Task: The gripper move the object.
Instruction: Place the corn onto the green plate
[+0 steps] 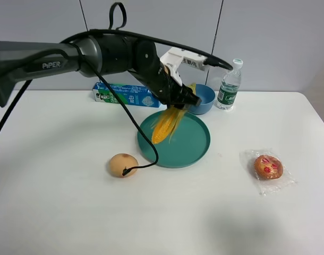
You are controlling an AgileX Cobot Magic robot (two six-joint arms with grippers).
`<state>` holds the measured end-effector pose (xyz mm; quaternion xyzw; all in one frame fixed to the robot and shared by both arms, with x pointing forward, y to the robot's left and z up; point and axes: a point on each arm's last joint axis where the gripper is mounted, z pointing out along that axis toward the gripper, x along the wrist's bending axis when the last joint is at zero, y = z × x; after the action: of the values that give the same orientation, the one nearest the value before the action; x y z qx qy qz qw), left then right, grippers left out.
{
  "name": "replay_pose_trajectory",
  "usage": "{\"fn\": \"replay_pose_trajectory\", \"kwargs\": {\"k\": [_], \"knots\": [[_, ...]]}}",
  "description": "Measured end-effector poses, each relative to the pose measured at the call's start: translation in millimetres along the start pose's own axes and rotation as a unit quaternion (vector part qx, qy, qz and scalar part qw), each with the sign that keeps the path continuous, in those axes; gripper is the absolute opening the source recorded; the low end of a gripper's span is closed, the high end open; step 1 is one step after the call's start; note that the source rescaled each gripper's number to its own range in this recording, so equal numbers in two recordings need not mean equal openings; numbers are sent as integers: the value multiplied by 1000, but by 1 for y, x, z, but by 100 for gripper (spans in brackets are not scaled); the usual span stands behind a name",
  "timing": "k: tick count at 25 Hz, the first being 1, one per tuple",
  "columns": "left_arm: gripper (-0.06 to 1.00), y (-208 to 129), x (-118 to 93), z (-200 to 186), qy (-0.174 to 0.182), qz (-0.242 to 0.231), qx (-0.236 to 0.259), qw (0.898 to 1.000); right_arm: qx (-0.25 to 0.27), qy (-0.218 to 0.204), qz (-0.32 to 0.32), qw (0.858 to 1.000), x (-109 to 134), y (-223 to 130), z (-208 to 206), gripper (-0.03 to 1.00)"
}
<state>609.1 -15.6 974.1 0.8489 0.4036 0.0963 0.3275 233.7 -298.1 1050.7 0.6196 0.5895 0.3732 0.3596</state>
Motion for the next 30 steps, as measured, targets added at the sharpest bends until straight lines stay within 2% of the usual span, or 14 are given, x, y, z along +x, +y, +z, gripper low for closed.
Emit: {"fn": "replay_pose_trajectory", "kwargs": {"k": [9,18,19,20,21,22,23,24,26,30], "knots": [[0,-25,-2,38,-3,20,44,999,0,-2,-1,1000,0,0,0,100],[0,-23,0,44,2,27,27,999,0,-2,-1,1000,0,0,0,100],[4,-23,0,44,2,29,25,999,0,-2,-1,1000,0,0,0,100],[18,-22,0,44,3,29,22,999,0,-2,-1,1000,0,0,0,100],[37,-21,0,44,4,29,16,999,0,-2,-1,1000,0,0,0,100],[60,-20,0,44,5,28,10,1000,0,-2,-1,1000,0,0,0,100],[78,-19,0,44,5,25,6,1000,0,-2,-1,1000,0,0,0,100],[86,-19,0,44,5,21,3,1000,0,-2,-1,1000,0,0,0,100],[96,-18,0,44,5,17,2,1000,0,-2,-1,1000,0,0,0,100],[99,-15,-1,33,4,20,11,1000,0,-2,-1,1000,0,0,0,100]]}}
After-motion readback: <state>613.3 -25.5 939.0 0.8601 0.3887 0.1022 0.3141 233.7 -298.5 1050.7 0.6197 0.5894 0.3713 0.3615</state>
